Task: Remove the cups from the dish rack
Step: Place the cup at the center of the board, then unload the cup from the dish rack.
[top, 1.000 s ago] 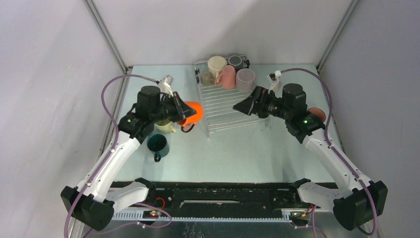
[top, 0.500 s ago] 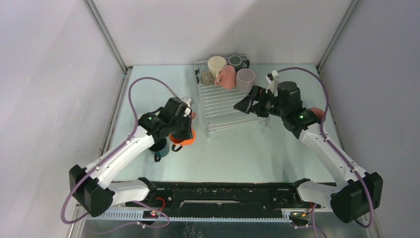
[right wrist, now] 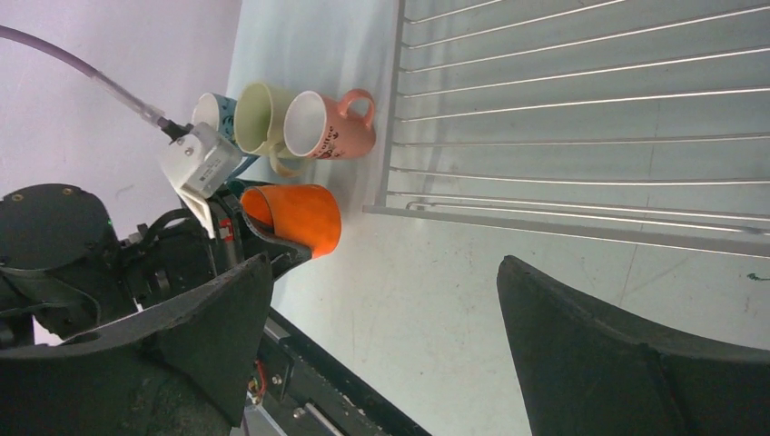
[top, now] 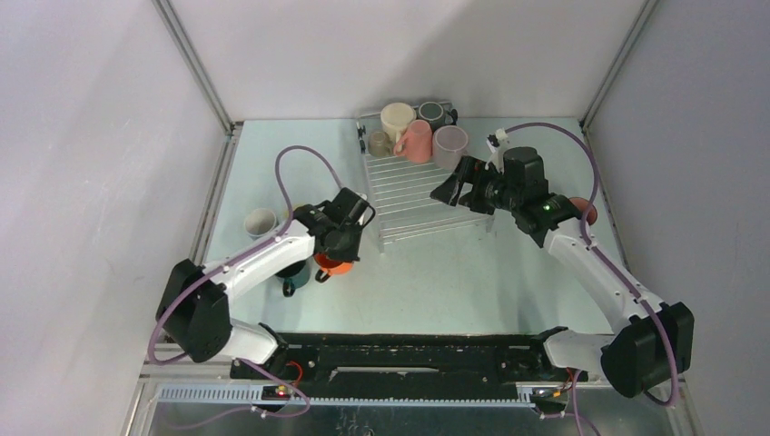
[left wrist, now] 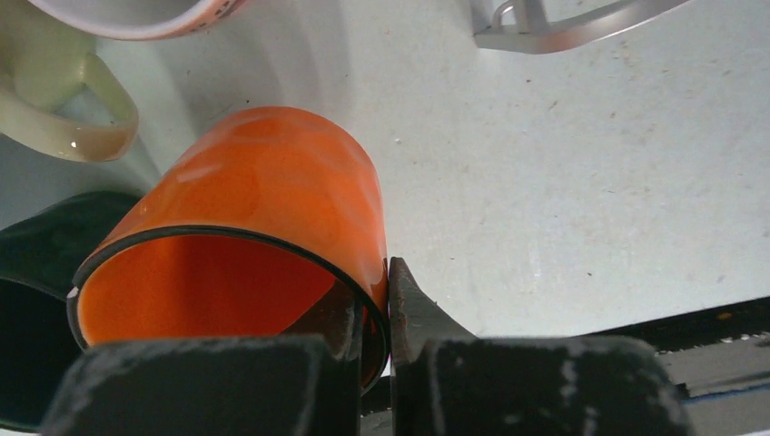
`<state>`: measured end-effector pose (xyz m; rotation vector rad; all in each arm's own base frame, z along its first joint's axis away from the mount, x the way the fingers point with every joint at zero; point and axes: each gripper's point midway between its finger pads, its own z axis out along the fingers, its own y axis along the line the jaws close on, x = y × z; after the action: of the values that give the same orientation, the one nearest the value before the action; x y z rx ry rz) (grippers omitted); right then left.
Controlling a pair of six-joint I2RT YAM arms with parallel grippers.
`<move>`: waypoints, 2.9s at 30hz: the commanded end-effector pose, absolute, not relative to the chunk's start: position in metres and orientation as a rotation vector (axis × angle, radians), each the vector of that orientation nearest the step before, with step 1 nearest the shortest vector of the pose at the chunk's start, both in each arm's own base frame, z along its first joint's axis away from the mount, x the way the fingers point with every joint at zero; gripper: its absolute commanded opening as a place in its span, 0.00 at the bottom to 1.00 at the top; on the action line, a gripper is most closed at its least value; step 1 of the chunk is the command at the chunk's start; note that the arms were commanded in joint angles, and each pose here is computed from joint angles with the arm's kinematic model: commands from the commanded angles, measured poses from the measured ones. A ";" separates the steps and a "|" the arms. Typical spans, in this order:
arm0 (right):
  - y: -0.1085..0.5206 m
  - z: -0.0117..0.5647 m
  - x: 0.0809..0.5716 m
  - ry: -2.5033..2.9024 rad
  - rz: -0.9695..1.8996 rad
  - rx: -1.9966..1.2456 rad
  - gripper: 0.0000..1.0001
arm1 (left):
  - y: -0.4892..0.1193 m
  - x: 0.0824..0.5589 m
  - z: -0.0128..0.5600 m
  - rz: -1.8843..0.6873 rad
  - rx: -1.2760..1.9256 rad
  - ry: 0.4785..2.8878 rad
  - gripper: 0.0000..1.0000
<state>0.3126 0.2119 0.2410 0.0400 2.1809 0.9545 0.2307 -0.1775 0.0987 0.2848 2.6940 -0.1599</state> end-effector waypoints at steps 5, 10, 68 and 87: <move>0.209 0.255 0.326 2.138 0.913 0.023 1.00 | -0.171 0.240 0.068 -0.058 0.314 2.678 0.00; 0.209 0.251 0.328 2.150 0.906 0.022 1.00 | -0.170 0.238 0.058 -0.045 0.325 2.694 0.10; 0.165 0.157 0.533 2.182 0.327 -0.388 0.87 | -0.206 0.227 0.258 -0.614 0.454 2.232 1.00; 0.178 0.125 0.513 2.299 0.298 -0.243 0.67 | -0.210 0.226 0.256 -0.651 0.441 2.242 1.00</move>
<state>0.5119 0.1743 0.1275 -0.2970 2.2993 0.2942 0.2202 -0.2043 0.2304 0.4443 2.3248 -0.6014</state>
